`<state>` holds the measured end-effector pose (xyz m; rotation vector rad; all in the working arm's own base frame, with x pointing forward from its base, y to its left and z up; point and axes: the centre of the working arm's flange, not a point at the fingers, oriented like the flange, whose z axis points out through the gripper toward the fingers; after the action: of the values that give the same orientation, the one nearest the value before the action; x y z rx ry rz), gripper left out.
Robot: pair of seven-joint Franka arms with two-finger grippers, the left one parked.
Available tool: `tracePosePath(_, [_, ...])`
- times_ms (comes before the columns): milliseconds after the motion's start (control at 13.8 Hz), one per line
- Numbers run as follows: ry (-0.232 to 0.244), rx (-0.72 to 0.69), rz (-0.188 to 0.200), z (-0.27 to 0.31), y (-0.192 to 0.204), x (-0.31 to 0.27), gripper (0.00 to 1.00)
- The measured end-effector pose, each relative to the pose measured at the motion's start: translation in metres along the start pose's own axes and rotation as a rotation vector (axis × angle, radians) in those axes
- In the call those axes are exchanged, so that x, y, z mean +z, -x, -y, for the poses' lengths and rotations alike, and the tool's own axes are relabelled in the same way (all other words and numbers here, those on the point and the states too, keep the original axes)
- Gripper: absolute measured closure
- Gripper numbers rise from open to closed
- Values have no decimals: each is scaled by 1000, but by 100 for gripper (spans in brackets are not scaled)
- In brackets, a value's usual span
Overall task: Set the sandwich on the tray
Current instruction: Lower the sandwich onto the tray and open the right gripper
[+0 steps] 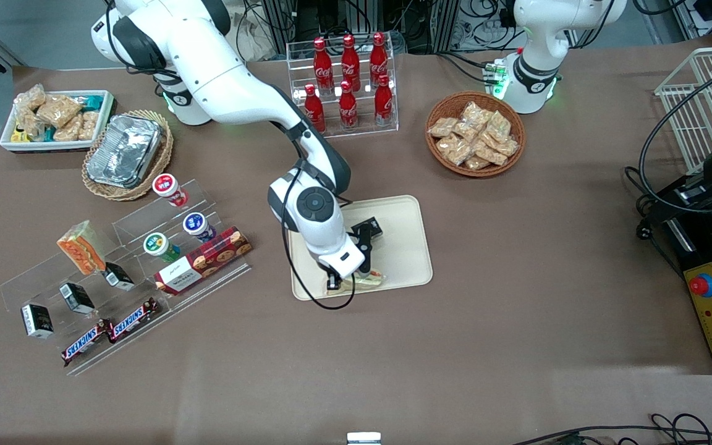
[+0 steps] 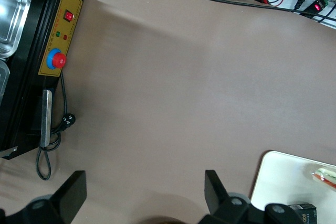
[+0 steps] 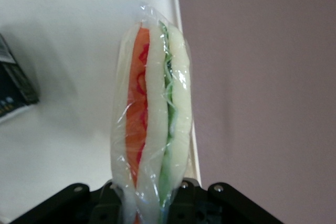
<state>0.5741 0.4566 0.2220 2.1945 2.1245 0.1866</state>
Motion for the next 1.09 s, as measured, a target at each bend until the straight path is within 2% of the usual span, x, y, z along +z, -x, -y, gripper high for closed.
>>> tracePosePath(73, [-2,-7,1,4,-3,2,76])
tracePosePath(509, [1,-13,-3,7,-10,1,19])
tracePosePath(655, [5,12,-22,1,-11,-8,0])
tracePosePath(873, [-49,139,-52,-16,2,-45,0])
tracePosePath(1091, [-101,310,-24,-50,50,-117,0])
